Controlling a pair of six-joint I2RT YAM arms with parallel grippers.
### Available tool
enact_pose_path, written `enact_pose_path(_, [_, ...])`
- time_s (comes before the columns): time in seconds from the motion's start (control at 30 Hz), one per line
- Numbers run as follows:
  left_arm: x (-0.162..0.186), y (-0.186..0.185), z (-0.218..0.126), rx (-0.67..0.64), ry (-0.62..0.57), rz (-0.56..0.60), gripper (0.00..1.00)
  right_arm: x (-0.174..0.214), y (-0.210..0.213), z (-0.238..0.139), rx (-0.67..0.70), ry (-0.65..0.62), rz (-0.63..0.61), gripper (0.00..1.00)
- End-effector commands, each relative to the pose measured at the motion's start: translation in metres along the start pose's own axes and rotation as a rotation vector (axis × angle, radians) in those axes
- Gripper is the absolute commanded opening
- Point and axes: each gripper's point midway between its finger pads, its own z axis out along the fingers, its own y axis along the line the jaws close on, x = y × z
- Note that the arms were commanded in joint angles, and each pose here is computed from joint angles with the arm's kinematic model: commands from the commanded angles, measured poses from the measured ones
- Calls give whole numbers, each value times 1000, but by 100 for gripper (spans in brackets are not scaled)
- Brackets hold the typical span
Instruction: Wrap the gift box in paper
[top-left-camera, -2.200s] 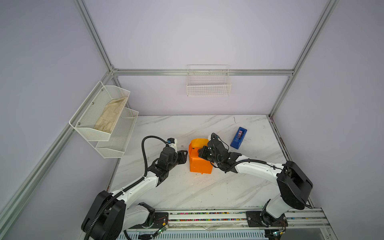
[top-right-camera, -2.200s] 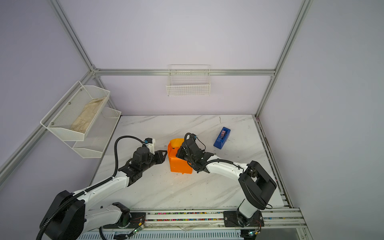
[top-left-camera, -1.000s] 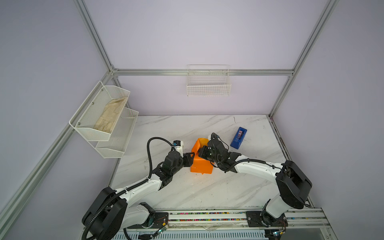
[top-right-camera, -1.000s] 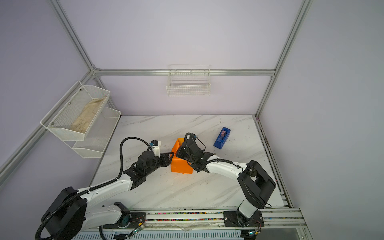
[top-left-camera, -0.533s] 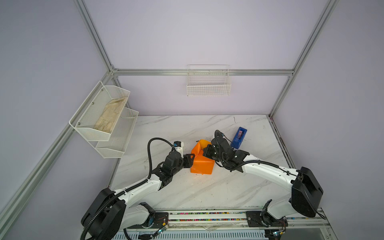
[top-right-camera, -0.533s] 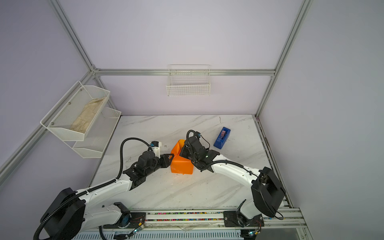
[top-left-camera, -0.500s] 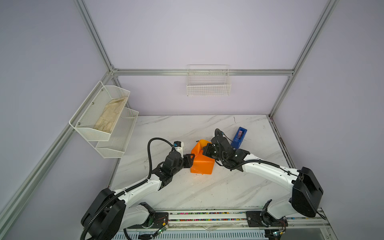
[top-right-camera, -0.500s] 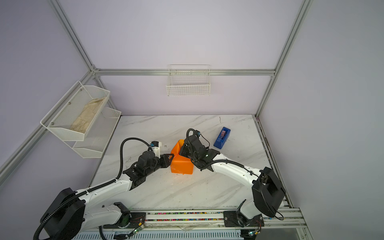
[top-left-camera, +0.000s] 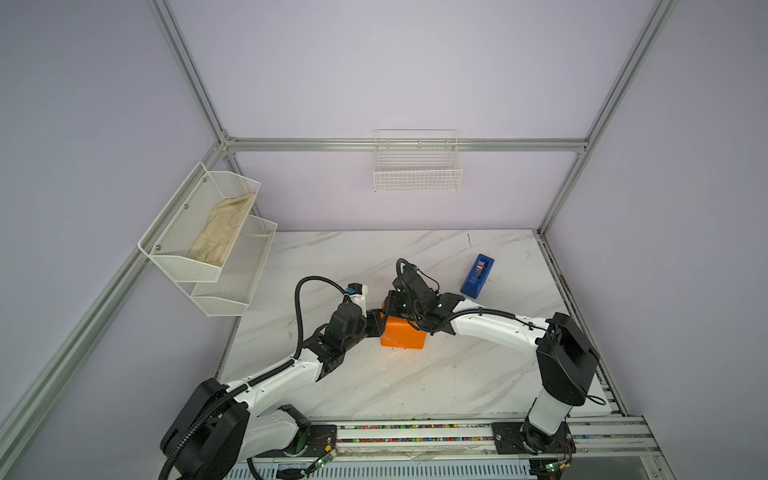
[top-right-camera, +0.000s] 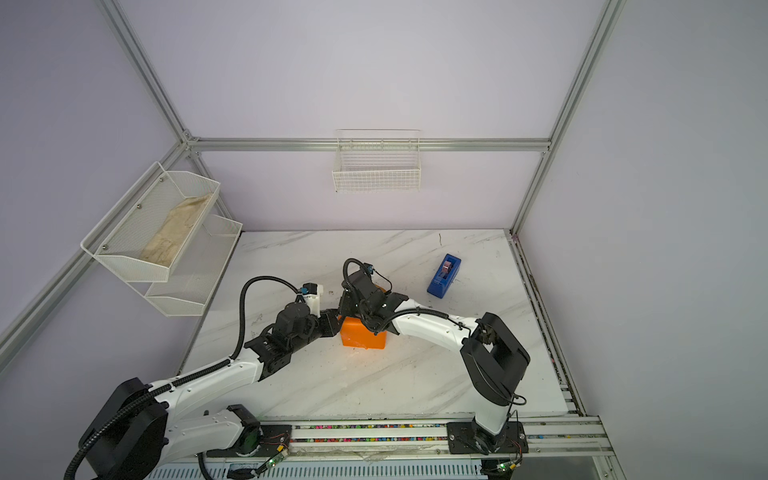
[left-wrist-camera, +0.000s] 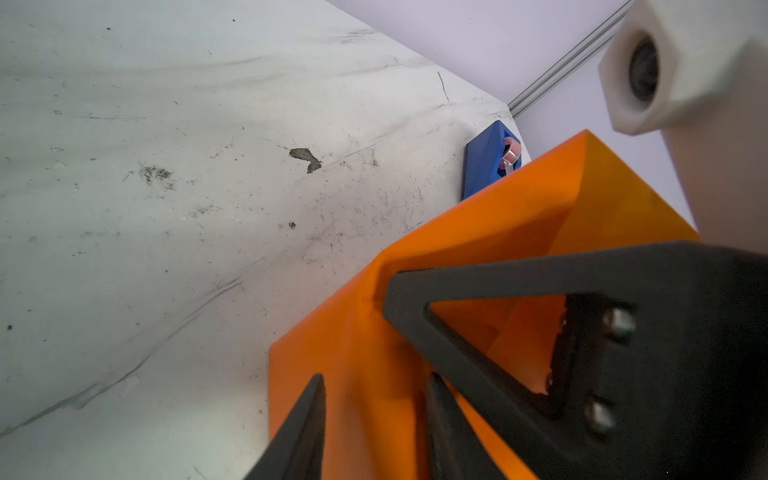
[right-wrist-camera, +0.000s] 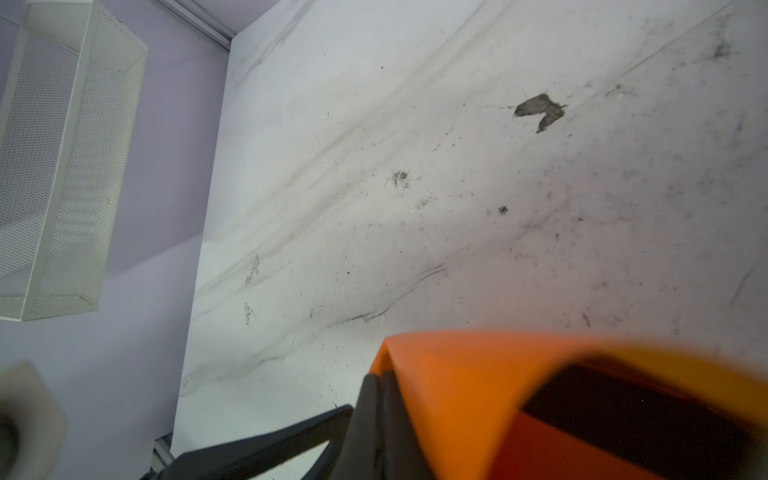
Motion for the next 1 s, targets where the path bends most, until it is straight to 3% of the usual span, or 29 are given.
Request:
enact_pose_path(0.0, [25, 23, 1, -108, 105, 6, 38, 19, -44, -4, 151, 30, 4, 0])
enact_pose_path(0.27, [24, 23, 1, -105, 105, 5, 38, 16, -77, -13, 249, 10, 11, 0])
enact_pose_path(0.63, [15, 12, 1, -80, 100, 16, 39, 13, -79, -19, 269, -2, 15, 0])
enact_pose_path(0.8, [-12, -8, -2, -53, 67, 45, 42, 13, -77, -18, 255, -5, 18, 0])
enact_pose_path(0.97, [-53, -30, -9, -3, 11, 71, 52, 14, -74, -15, 242, 3, 9, 0])
